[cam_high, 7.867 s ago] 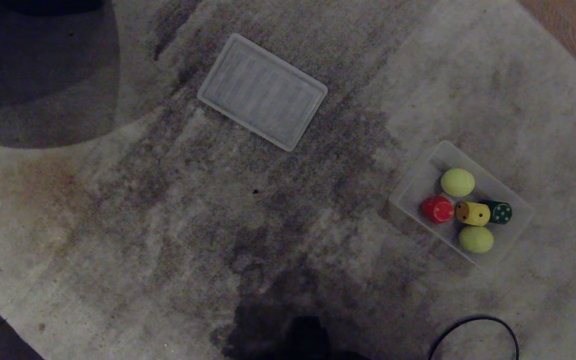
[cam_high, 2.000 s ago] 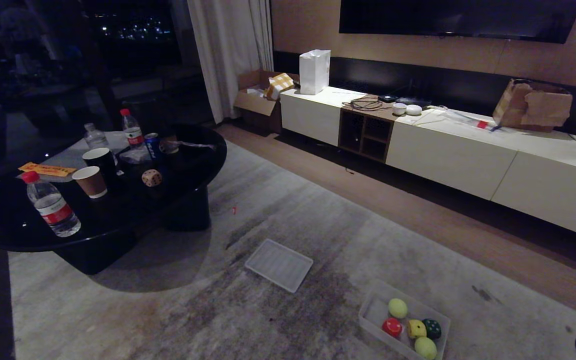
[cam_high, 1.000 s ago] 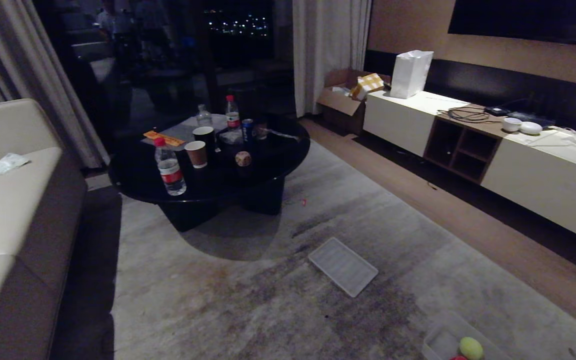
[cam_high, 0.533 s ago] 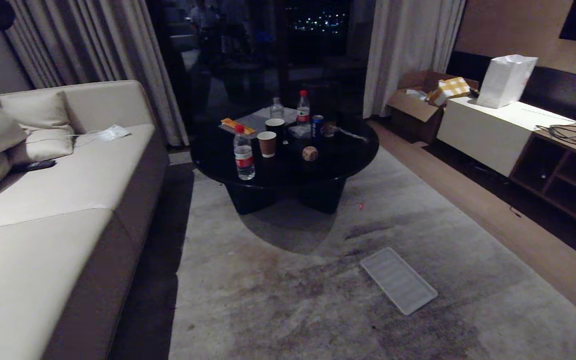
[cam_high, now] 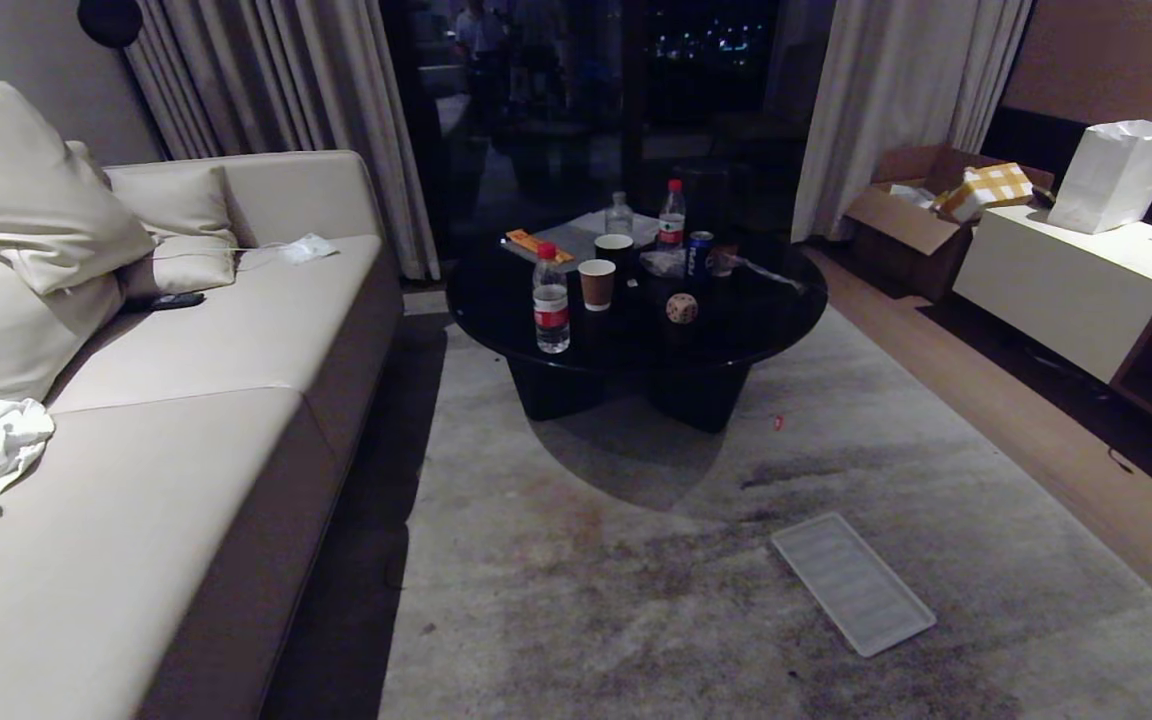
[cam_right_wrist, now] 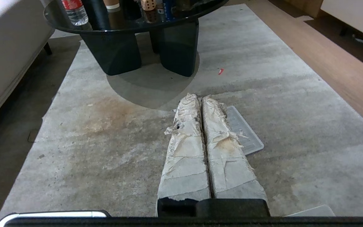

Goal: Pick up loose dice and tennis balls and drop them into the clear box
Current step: Pick up toys out of the box

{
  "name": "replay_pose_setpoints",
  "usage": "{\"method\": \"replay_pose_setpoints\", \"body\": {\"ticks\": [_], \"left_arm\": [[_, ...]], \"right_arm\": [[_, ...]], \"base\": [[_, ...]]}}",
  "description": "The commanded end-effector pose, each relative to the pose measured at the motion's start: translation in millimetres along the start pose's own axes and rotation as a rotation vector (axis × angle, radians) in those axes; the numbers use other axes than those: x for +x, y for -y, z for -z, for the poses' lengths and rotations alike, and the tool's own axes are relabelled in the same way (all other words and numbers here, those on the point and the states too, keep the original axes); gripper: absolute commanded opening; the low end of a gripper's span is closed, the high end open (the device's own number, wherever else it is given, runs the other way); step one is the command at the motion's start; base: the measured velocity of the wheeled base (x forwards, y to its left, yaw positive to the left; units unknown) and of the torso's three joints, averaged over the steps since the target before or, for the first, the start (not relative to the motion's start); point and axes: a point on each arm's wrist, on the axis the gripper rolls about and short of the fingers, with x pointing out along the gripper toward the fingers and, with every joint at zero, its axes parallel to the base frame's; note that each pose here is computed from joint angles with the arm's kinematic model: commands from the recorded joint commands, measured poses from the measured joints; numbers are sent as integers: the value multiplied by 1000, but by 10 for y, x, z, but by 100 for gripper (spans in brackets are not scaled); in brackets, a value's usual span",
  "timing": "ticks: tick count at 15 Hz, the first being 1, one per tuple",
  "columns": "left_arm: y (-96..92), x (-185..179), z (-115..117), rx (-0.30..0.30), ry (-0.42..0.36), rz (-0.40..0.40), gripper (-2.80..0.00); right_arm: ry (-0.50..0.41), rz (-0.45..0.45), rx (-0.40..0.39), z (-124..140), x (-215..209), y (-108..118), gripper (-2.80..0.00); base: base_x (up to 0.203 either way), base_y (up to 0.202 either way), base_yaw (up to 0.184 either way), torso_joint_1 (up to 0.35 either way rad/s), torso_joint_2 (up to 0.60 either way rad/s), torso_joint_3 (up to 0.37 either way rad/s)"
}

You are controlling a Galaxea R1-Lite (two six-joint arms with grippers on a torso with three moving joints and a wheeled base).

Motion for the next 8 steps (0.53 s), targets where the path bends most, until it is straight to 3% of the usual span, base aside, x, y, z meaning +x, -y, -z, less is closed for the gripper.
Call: {"method": "replay_pose_setpoints", "body": {"ticks": [1, 3, 8], "left_arm": [[0, 2, 3, -4, -2, -2, -280], [0, 2, 3, -6, -2, -2, -280], [0, 2, 3, -6, -2, -2, -280]], "right_arm": [[-4, 0, 0, 8, 3, 0, -280], [-4, 0, 0, 8, 3, 0, -280], [-4, 1, 0, 8, 3, 0, -280]], "base": [[0, 0, 0, 0, 0, 0], [57, 0, 2, 3, 1, 1], [183, 0, -1, 1, 2, -1]]}}
